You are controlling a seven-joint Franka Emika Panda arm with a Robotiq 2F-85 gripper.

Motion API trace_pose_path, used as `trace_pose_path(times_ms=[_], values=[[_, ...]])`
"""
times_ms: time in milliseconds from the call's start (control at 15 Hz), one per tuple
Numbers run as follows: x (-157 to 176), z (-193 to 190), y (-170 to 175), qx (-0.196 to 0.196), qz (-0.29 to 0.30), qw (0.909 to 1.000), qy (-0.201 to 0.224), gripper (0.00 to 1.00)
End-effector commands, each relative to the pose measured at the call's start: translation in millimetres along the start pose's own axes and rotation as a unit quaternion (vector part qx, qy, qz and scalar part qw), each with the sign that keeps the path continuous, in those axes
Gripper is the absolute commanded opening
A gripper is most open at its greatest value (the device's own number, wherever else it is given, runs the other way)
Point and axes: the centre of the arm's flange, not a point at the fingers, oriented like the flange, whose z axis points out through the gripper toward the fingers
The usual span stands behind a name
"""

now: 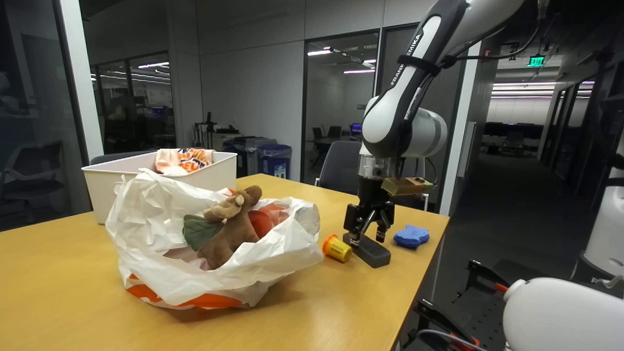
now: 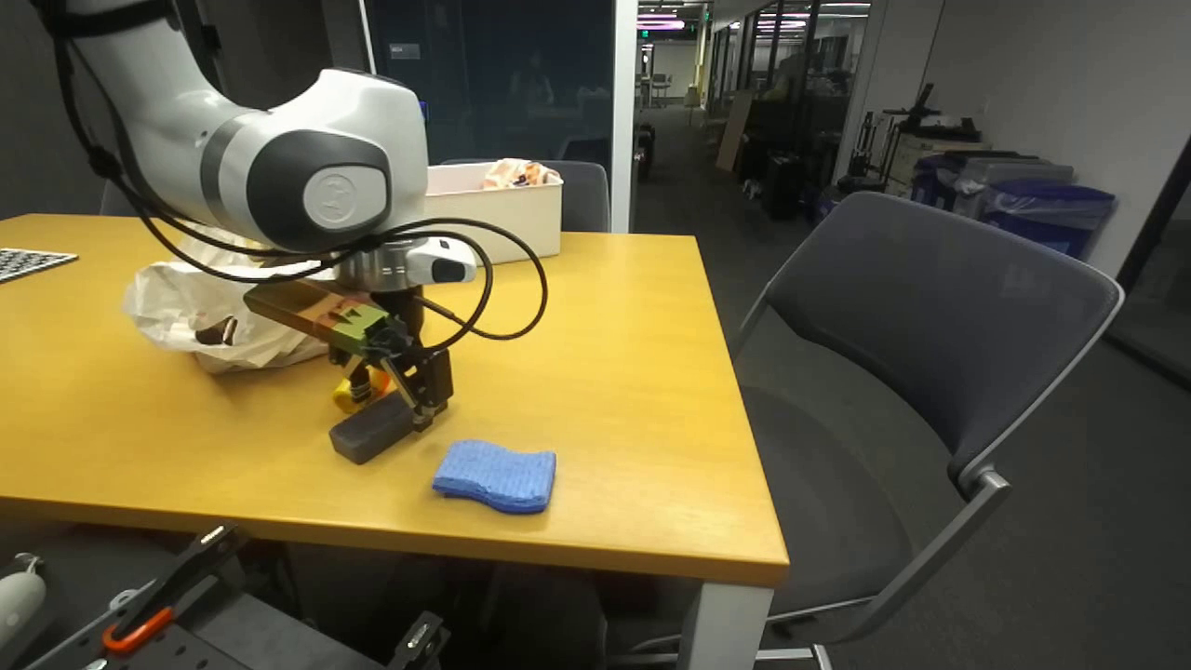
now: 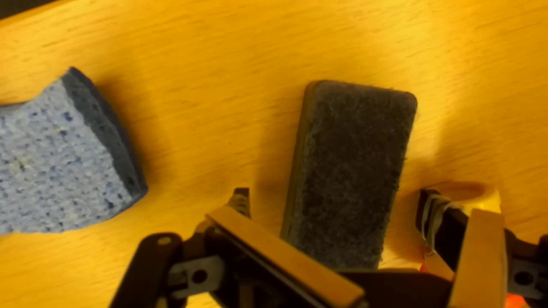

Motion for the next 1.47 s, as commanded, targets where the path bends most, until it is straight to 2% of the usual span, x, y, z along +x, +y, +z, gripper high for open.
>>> trace_pose_path(times_ms=[0, 67, 133, 400, 600, 800, 933, 1067, 1267, 1400], values=[[4.3, 6.9, -5.0, 0.004, -0.012, 0.9999, -0.003, 0.75], [3.6, 8.1, -5.4, 0.004, -0.015, 0.9999, -0.004, 0.73], [3.4, 9.7, -5.6, 0.004, -0.016, 0.9999, -0.004, 0.66], [1.8, 10.3, -7.8, 0.002, -0.022, 0.9998, -0.003, 0.34], [-0.3, -16.2, -14.2, -0.014, -0.039, 0.9988, 0.028, 0.33], [-5.5, -72.6, -30.9, -0.040, -0.078, 0.9917, 0.094, 0.33], [-10.2, -109.1, -47.1, -0.059, -0.103, 0.9839, 0.134, 0.33], [-21.0, -139.3, -68.1, -0.074, -0.137, 0.9715, 0.179, 0.33], [-41.3, -168.1, -111.5, -0.077, -0.193, 0.9477, 0.242, 0.33], [-64.0, -170.3, -162.4, -0.075, -0.236, 0.9293, 0.274, 0.33]])
